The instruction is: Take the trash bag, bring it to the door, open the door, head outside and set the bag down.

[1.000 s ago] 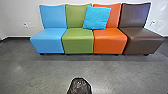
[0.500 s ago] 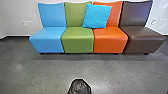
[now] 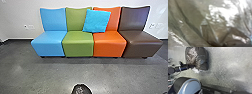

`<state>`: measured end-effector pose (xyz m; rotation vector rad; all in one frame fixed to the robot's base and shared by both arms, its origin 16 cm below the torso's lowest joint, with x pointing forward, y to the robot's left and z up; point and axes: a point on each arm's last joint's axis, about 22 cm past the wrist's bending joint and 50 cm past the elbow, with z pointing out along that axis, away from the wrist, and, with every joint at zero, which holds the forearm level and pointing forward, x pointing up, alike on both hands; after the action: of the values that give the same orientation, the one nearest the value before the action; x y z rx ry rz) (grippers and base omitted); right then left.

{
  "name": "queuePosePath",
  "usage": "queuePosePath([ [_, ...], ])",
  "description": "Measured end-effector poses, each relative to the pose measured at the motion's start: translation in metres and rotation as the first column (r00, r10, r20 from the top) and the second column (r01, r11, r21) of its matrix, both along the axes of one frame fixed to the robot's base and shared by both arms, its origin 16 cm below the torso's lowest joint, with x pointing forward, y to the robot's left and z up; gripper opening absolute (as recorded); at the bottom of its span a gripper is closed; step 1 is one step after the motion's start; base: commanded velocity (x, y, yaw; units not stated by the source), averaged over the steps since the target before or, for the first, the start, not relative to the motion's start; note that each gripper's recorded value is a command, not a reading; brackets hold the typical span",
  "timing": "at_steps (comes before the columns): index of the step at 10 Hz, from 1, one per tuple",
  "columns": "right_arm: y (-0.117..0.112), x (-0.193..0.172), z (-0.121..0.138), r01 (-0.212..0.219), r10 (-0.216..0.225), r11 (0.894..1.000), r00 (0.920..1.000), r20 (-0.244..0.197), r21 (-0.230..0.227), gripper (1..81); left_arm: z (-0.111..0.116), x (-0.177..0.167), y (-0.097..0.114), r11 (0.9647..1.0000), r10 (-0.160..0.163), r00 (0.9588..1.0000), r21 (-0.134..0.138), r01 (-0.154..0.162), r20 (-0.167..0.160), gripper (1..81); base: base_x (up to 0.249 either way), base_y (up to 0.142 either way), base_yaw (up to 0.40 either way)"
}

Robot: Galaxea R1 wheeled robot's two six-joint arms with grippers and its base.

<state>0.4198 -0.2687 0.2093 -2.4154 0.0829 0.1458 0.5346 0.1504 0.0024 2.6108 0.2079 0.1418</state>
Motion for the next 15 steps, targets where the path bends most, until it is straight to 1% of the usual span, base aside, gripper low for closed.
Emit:
queuePosePath([
  [1,-0.004,-0.001,0.010,0.006,-0.006,1.000,0.9999,0.010,-0.012,81.1,0.028,0.005,-0.001,0.9994,-0.022,0.9997,-0.025,0.023,0.010,1.0,0.000,0.000,0.000],
  [2,-0.010,0.002,0.019,0.020,-0.019,0.999,0.9995,0.026,-0.027,81.1,0.051,0.006,0.013,0.9991,-0.034,0.9994,-0.024,0.034,0.011,1.0,0.000,0.000,0.000],
  [3,-0.014,0.002,0.026,0.034,-0.032,0.999,0.9986,0.041,-0.037,81.1,0.069,0.006,0.035,0.9994,-0.035,0.9994,-0.004,0.035,0.007,1.0,0.000,0.000,0.000],
  [4,-0.012,0.003,0.035,0.043,-0.041,0.998,0.9976,0.055,-0.038,81.1,0.084,0.003,0.050,0.9994,-0.033,0.9994,0.012,0.033,0.003,1.0,0.000,0.000,0.000],
  [5,-0.012,0.002,0.038,0.061,-0.058,0.997,0.9960,0.068,-0.044,81.1,0.101,-0.001,0.055,0.9993,-0.036,0.9993,0.013,0.036,0.002,1.0,0.000,0.000,0.000],
  [6,-0.014,0.003,0.046,0.074,-0.069,0.996,0.9941,0.084,-0.052,81.1,0.119,-0.009,0.054,0.9984,-0.055,0.9984,0.007,0.055,-0.015,1.0,0.000,0.000,0.000],
  [7,-0.015,0.000,0.052,0.085,-0.079,0.995,0.9926,0.092,-0.061,81.1,0.137,-0.014,0.057,0.9980,-0.062,0.9980,0.003,0.062,-0.014,1.0,0.000,0.000,0.000],
  [8,-0.014,0.000,0.061,0.089,-0.082,0.994,0.9914,0.102,-0.062,81.1,0.151,-0.018,0.063,0.9980,-0.063,0.9980,0.005,0.063,-0.008,1.0,0.000,0.000,0.000],
  [9,-0.013,0.000,0.069,0.093,-0.086,0.994,0.9897,0.114,-0.061,81.1,0.162,-0.020,0.076,0.9983,-0.054,0.9985,0.019,0.054,-0.003,1.0,0.000,0.000,0.000],
  [10,-0.009,-0.004,0.072,0.103,-0.095,0.993,0.9880,0.122,-0.065,81.1,0.177,-0.030,0.081,0.9983,-0.054,0.9985,0.023,0.054,-0.007,1.0,0.000,0.000,0.000],
  [11,-0.005,-0.011,0.081,0.103,-0.095,0.993,0.9881,0.121,-0.061,81.1,0.192,-0.035,0.081,0.9982,-0.057,0.9983,0.017,0.057,-0.005,1.0,0.000,0.000,0.000],
  [12,-0.006,-0.020,0.080,0.107,-0.098,0.992,0.9882,0.118,-0.069,81.1,0.203,-0.040,0.075,0.9980,-0.064,0.9979,0.002,0.064,-0.006,1.0,0.000,0.000,0.000],
  [13,-0.004,-0.029,0.081,0.105,-0.097,0.992,0.9895,0.108,-0.072,81.1,0.209,-0.050,0.069,0.9976,-0.068,0.9975,-0.011,0.068,-0.017,1.0,0.000,0.000,0.000],
  [14,0.006,-0.040,0.086,0.096,-0.090,0.994,0.9910,0.099,-0.058,81.1,0.213,-0.064,0.071,0.9977,-0.067,0.9969,-0.013,0.067,-0.040,1.0,0.000,0.000,0.000],
  [15,0.006,-0.046,0.093,0.101,-0.095,0.993,0.9910,0.094,-0.057,81.1,0.214,-0.082,0.079,0.9979,-0.065,0.9953,-0.004,0.065,-0.071,1.0,0.000,0.000,0.000],
])
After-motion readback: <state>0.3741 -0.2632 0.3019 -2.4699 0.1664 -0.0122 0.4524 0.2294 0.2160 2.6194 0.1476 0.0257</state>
